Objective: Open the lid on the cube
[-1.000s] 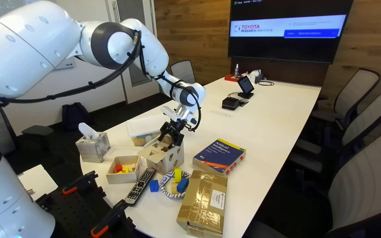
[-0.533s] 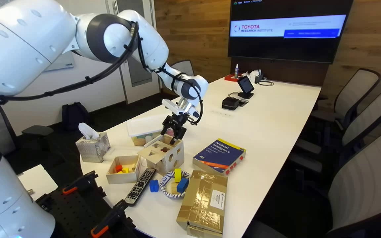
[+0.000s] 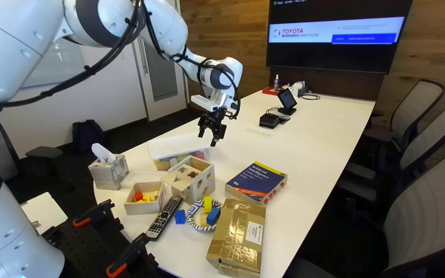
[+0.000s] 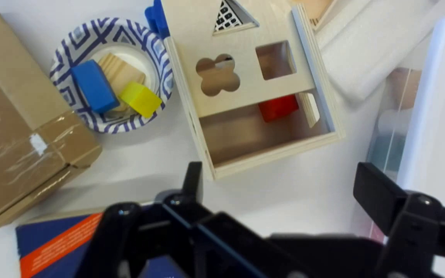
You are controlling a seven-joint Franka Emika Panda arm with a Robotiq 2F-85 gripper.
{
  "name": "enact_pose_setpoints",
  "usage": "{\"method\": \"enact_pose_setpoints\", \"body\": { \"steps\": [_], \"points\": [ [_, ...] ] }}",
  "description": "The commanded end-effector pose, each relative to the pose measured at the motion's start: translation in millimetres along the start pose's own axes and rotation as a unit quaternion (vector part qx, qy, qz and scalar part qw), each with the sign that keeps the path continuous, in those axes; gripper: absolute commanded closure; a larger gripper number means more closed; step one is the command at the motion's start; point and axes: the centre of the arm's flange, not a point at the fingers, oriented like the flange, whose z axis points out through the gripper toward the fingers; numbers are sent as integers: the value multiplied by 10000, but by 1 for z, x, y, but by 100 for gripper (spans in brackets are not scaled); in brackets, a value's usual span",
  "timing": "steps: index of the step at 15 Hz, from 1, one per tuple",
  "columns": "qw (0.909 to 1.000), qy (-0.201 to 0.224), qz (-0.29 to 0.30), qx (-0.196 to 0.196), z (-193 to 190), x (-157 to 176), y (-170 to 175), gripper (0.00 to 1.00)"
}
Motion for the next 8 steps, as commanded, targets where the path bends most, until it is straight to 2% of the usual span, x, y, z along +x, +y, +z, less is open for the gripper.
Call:
{"method": "enact_pose_setpoints", "body": {
  "steps": [1,4,8],
  "points": [
    [9978,573,137,-315,-26,-30,-5,0],
    [9946,925,228,-421,-39,-35,-10,0],
    [9923,1106,312,-462,-45,-41,-12,0]
  ]
}}
